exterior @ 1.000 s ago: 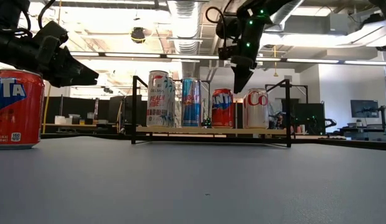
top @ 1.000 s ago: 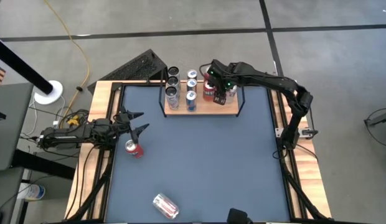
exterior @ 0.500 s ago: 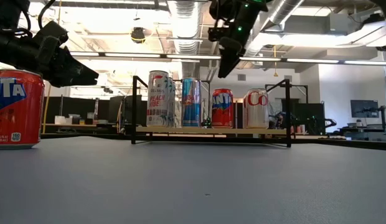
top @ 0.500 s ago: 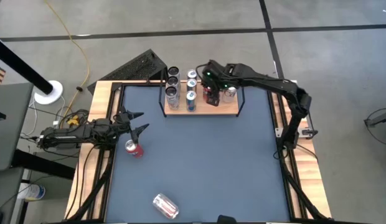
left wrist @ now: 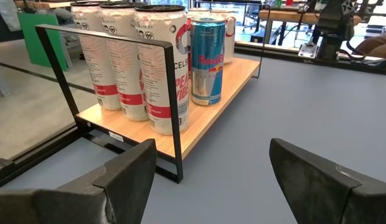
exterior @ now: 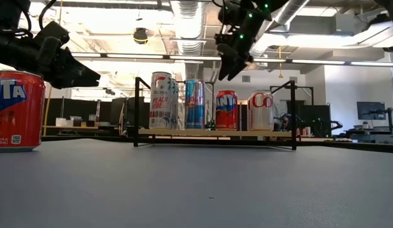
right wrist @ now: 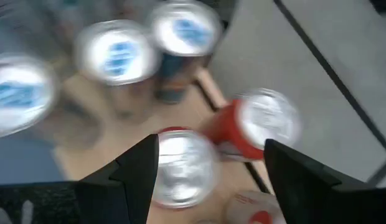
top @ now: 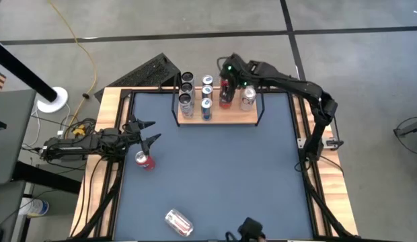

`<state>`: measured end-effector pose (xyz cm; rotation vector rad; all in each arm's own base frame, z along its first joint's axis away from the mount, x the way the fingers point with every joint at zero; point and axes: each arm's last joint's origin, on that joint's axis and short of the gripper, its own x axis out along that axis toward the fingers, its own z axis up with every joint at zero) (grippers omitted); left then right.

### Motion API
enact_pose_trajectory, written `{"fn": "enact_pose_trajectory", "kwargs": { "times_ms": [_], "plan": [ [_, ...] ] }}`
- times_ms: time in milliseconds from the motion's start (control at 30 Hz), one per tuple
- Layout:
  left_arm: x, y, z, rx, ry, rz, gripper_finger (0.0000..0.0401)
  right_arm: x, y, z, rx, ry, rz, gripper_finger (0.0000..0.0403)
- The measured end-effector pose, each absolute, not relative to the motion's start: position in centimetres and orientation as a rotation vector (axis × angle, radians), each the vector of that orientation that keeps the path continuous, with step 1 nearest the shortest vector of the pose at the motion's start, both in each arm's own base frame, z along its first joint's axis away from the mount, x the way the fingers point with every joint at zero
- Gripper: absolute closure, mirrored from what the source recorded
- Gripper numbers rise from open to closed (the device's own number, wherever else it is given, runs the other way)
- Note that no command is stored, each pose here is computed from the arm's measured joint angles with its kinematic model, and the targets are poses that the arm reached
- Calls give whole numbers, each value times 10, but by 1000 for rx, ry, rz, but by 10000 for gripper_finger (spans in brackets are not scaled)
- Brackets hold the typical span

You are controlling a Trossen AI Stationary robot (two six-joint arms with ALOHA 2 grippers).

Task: Place canned beverage on shelf
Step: Put the red soda can on the shelf aligned with the other red soda cans

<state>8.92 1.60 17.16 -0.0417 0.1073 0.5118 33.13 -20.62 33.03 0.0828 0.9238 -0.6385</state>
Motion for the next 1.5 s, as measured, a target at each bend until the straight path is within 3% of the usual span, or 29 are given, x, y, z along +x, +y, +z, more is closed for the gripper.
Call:
{"fn": "enact_pose_trajectory", "kwargs": {
  "times_ms": [300,800,1000,1267,1500],
  "plan": [
    [89,16,172,-42,107,512,101,320,-232,325,136,916,-672,127],
    [89,16,172,-42,107,512,101,325,-221,333,129,862,-595,127],
    [89,16,172,-42,107,512,101,320,-164,367,86,836,-377,127],
    [89,16,172,-42,107,512,101,324,-41,389,-103,842,57,127],
    [89,16,172,-42,107,512,101,339,35,394,-242,661,440,127]
  ]
}}
